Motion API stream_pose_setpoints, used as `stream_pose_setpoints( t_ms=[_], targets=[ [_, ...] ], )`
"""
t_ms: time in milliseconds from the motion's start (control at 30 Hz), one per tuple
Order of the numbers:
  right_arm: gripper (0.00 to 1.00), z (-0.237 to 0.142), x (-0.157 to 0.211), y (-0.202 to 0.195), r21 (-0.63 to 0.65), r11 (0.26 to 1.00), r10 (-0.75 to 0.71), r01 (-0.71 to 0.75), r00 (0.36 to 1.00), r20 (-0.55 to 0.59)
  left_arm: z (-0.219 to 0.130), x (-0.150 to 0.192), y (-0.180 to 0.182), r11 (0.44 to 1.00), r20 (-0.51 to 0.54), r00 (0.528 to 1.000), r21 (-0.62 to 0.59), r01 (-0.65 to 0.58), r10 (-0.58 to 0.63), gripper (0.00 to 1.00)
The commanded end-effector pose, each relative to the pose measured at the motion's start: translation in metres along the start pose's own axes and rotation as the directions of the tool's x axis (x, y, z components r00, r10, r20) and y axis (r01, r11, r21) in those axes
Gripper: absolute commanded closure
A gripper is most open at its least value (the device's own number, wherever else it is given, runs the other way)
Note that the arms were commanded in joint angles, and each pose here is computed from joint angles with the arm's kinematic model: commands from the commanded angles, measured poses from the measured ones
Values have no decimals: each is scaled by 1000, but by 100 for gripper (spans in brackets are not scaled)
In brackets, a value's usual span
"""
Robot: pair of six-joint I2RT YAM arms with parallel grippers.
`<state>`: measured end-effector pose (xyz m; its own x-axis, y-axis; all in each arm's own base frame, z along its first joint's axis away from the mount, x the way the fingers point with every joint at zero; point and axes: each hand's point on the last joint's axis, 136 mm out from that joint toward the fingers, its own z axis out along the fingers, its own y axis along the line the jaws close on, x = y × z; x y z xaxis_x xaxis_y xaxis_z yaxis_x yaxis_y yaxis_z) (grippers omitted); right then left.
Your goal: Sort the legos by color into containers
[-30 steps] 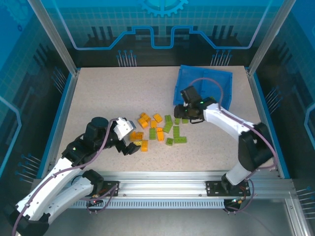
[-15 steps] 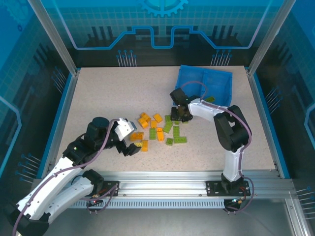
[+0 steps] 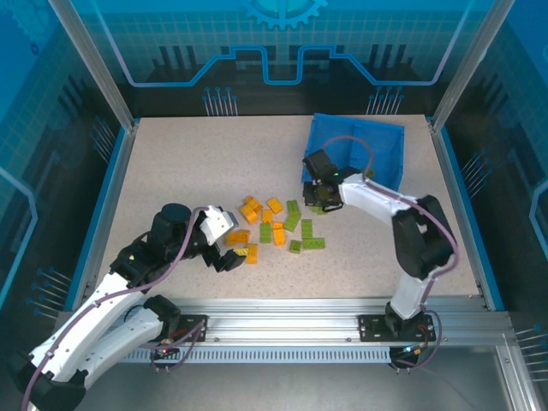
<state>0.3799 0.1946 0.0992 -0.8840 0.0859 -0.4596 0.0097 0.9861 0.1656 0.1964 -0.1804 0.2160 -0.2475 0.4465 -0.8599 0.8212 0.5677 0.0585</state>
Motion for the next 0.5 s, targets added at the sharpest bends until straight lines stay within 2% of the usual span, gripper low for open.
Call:
stream_pose_setpoints(
  t_ms=[0,133,233,333,467],
  targets=[
    [82,-60,-37,-15,-11,1000,16,-15,984,177,2,1,-5,999,10,1000,28,-27,27,1],
    [82,-106,-73,-64,55,994,76,-99,943,325,1,-2,-3,999,19,999,15,-28,28,1],
    [82,-114,-100,-113,97,977,141,-191,914,381,-1,-5,-3,999,38,999,8,-31,31,1],
    [82,-92,-124,-148,103,961,206,-256,914,348,-3,-7,-3,999,52,998,3,-36,36,1],
    [82,-39,-142,-179,124,939,282,-320,926,251,-2,-6,1,1000,43,999,-14,-24,25,1]
  ],
)
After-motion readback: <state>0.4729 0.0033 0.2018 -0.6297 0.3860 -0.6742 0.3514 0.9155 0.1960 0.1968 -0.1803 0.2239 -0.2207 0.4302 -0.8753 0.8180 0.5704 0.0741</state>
